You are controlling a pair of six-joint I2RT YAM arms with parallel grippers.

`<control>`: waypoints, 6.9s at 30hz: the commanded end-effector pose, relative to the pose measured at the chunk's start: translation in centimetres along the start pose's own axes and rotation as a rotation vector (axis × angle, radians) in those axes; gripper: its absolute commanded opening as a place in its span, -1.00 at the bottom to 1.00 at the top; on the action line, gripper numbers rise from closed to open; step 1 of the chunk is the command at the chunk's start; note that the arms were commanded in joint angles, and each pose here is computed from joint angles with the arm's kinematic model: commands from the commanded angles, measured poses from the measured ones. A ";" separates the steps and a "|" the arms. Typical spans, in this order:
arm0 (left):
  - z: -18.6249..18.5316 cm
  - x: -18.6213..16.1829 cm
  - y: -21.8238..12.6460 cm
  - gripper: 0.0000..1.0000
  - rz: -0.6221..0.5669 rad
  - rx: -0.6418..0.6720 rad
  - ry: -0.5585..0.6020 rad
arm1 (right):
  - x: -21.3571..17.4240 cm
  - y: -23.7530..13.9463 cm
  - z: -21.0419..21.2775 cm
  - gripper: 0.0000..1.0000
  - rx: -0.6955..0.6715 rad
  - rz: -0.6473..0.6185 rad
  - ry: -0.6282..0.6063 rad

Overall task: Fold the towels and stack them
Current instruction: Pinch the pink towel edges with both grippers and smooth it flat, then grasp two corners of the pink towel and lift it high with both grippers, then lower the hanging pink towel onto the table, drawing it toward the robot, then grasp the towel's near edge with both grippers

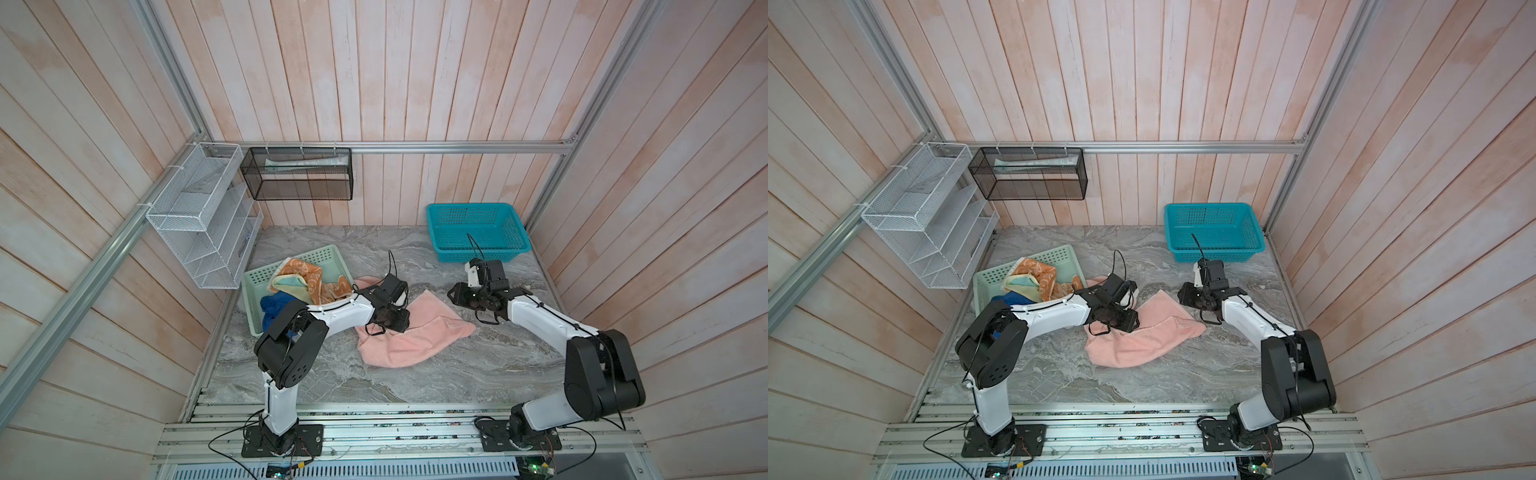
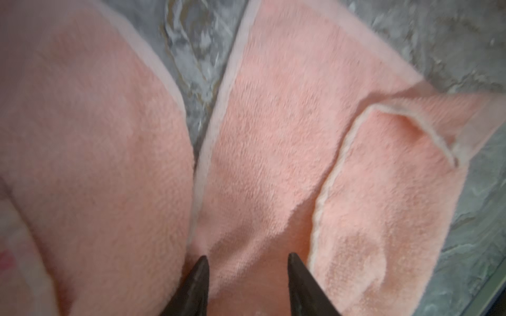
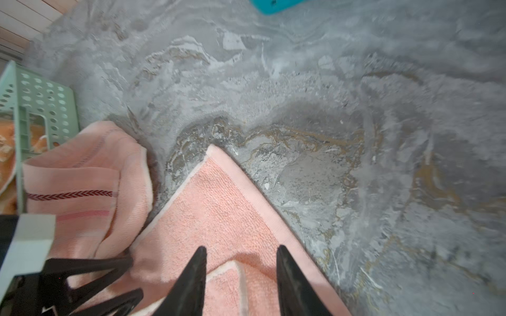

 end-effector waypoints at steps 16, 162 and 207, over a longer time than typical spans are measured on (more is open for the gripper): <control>-2.1 9.8 8.8 0.55 -0.084 0.038 0.367 | -9.6 -2.1 -1.1 0.03 0.146 0.096 0.386; 2.6 -4.3 -1.5 -1.00 -0.105 -0.253 -0.164 | -10.8 1.5 -2.8 -1.00 -0.010 0.235 0.077; 8.9 2.3 -12.2 -1.00 -0.248 -0.191 -0.135 | 0.6 -7.8 4.0 -1.00 -0.059 0.350 -0.369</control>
Point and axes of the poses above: each gripper's point midway between its finger pads, its own y axis out along the fingers, its own z axis along the line the jaws close on, x = y × z, the point moved 7 cm from there along -y, back along the fingers, and after that the axes turned 9 degrees about -y, right-handed, at the moved point
